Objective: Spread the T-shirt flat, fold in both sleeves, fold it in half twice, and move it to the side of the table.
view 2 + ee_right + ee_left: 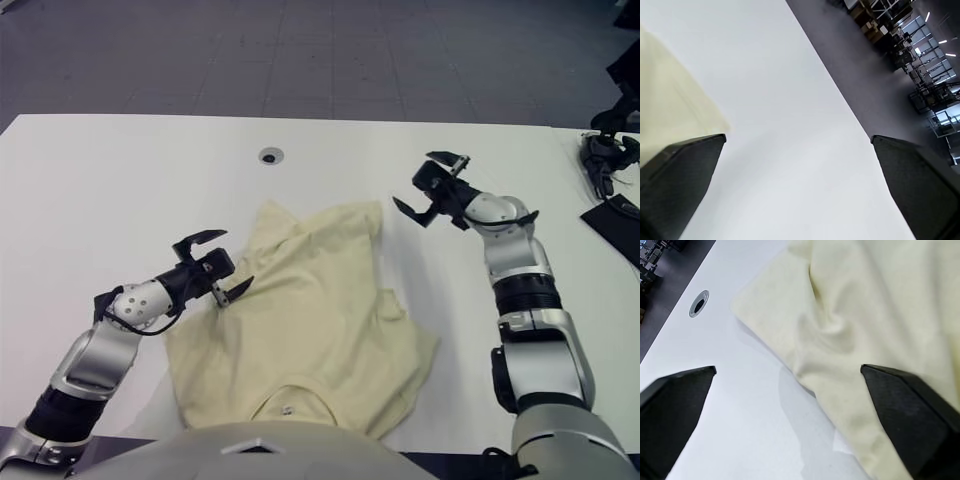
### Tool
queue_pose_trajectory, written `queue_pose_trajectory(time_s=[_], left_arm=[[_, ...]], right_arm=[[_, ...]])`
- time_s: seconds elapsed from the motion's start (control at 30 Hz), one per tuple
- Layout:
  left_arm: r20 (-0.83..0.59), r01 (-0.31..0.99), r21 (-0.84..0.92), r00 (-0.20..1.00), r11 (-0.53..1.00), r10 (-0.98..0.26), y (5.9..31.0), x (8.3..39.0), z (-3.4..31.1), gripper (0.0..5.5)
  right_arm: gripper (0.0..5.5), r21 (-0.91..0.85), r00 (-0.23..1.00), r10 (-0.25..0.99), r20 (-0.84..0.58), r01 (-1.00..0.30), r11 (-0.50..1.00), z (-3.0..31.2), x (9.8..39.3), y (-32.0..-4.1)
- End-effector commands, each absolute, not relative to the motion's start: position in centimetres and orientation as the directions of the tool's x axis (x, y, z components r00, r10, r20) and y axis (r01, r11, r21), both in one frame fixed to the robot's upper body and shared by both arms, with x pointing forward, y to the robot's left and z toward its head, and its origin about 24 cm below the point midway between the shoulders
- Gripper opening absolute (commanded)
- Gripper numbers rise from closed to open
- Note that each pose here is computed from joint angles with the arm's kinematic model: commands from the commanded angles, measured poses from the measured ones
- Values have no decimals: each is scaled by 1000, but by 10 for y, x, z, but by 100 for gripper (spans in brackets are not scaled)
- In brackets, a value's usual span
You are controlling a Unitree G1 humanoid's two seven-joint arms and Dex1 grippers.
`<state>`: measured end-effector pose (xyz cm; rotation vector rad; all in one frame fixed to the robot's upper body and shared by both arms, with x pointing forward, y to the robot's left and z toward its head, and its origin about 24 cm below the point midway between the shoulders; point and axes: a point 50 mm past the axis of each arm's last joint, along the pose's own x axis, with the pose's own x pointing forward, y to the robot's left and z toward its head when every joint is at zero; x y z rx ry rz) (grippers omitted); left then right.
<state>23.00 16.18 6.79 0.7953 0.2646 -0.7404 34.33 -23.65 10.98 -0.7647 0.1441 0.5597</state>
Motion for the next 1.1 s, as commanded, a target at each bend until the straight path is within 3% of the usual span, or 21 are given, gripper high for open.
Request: queue_pose_trajectory(time_s=[0.03, 0.2, 0.33, 0.63, 0.83, 1.1], left_arm=[[-372, 616, 612, 778, 496, -506, 153, 274, 100, 538], [-275, 549, 655, 813, 519, -514, 153, 322, 140, 538], [-311, 569, 652, 803, 501, -508, 151, 345, 129, 538], [-400, 675, 605, 717, 424, -570, 122, 339, 82, 538], [-521, 687, 617, 722, 383, -455, 154, 343, 50, 538], [-503, 685, 598, 725, 416, -471, 169, 322, 48, 538]], right_arm=[[539, -627, 794, 503, -342, -591, 507, 118, 355, -207], [539, -634, 753, 527, -395, -638, 436, 110, 368, -187], [539, -647, 739, 501, -451, -657, 386, 98, 372, -187], [539, -671, 710, 459, -534, -686, 281, 77, 371, -185], [539, -714, 709, 344, -616, -687, 136, 60, 366, -201], [539, -754, 749, 123, -651, -656, 2, 55, 360, -245]])
